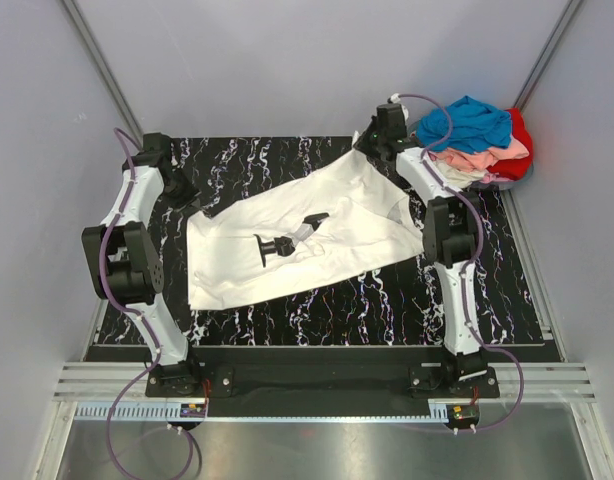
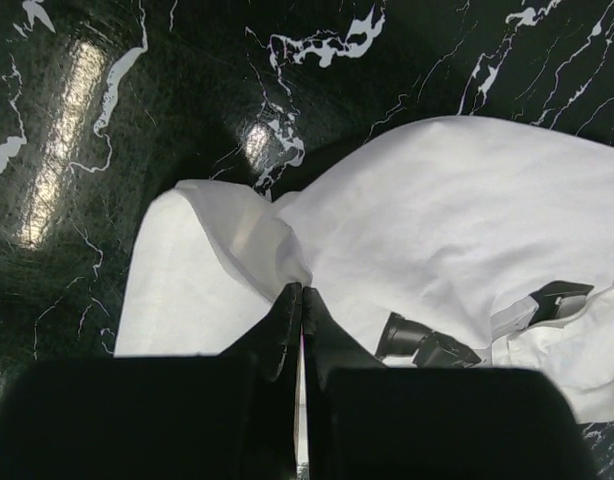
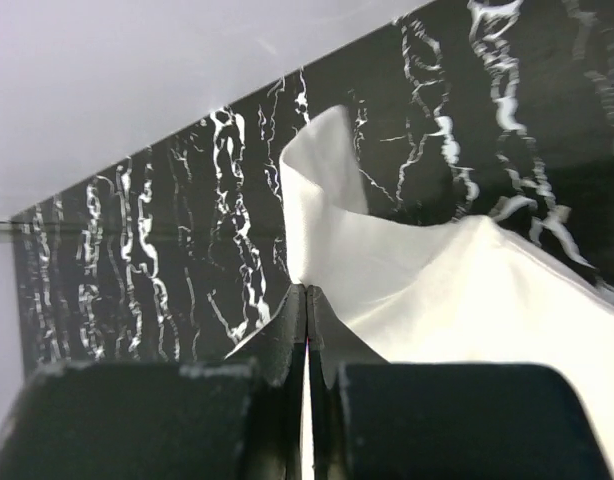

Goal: Fold and stack the t-shirts
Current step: Fold the tshirt

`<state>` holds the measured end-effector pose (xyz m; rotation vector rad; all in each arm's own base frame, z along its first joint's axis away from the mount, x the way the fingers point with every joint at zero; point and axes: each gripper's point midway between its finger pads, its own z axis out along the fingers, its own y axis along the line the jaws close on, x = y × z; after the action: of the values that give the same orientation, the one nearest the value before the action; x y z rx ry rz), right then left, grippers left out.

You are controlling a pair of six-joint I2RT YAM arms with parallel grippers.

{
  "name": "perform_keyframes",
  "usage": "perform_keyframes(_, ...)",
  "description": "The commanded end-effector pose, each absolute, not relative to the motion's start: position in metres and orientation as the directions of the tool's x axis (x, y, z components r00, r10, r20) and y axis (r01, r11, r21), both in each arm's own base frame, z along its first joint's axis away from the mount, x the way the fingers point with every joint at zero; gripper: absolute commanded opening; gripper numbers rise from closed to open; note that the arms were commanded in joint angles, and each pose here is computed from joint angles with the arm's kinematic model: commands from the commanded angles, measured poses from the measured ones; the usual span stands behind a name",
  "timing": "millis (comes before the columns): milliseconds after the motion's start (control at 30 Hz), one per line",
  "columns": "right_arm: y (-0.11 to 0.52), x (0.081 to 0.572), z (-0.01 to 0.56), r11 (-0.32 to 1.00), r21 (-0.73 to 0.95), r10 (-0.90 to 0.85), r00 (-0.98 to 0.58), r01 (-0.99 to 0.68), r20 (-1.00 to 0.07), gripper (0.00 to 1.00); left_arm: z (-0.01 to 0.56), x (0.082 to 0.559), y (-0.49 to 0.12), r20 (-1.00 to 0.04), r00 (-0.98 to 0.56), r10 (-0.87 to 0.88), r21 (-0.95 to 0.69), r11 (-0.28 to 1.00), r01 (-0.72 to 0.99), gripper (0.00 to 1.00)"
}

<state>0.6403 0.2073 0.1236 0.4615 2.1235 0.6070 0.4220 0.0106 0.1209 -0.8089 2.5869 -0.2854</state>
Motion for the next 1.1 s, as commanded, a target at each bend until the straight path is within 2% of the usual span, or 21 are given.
perform_keyframes(0,0.183,0.628,0.218,0.795,0.605,0.551,-0.463,0.039,-0.694,0.00,0.143,0.436,0.023,-0.433,-0.716,-0.548,-0.297,0.837,-0.460,0.00)
perform_keyframes(33,0.171,0.623,0.237,0.791,0.611,0.562,-0.437,0.036,-0.702,0.00,0.143,0.436,0.026,-0.443,-0.714,-0.542,-0.281,0.840,-0.464,0.00)
perform_keyframes(333,0.131,0.589,0.240,0.785,0.614,0.583,-0.440,0.087,-0.683,0.00,0.162,0.454,0.040,-0.494,-0.699,-0.517,-0.237,0.853,-0.465,0.00)
perform_keyframes(500,0.130,0.597,0.234,0.779,0.621,0.583,-0.464,0.086,-0.667,0.00,0.183,0.481,0.048,-0.560,-0.664,-0.496,-0.232,0.863,-0.450,0.00)
perform_keyframes(767,0.143,0.623,0.212,0.783,0.620,0.551,-0.519,0.050,-0.653,0.00,0.199,0.523,0.059,-0.602,-0.659,-0.451,-0.200,0.884,-0.423,0.00)
perform_keyframes(1067,0.144,0.628,0.199,0.786,0.617,0.518,-0.585,0.039,-0.624,0.00,0.203,0.517,0.072,-0.610,-0.649,-0.455,-0.168,0.874,-0.455,0.00)
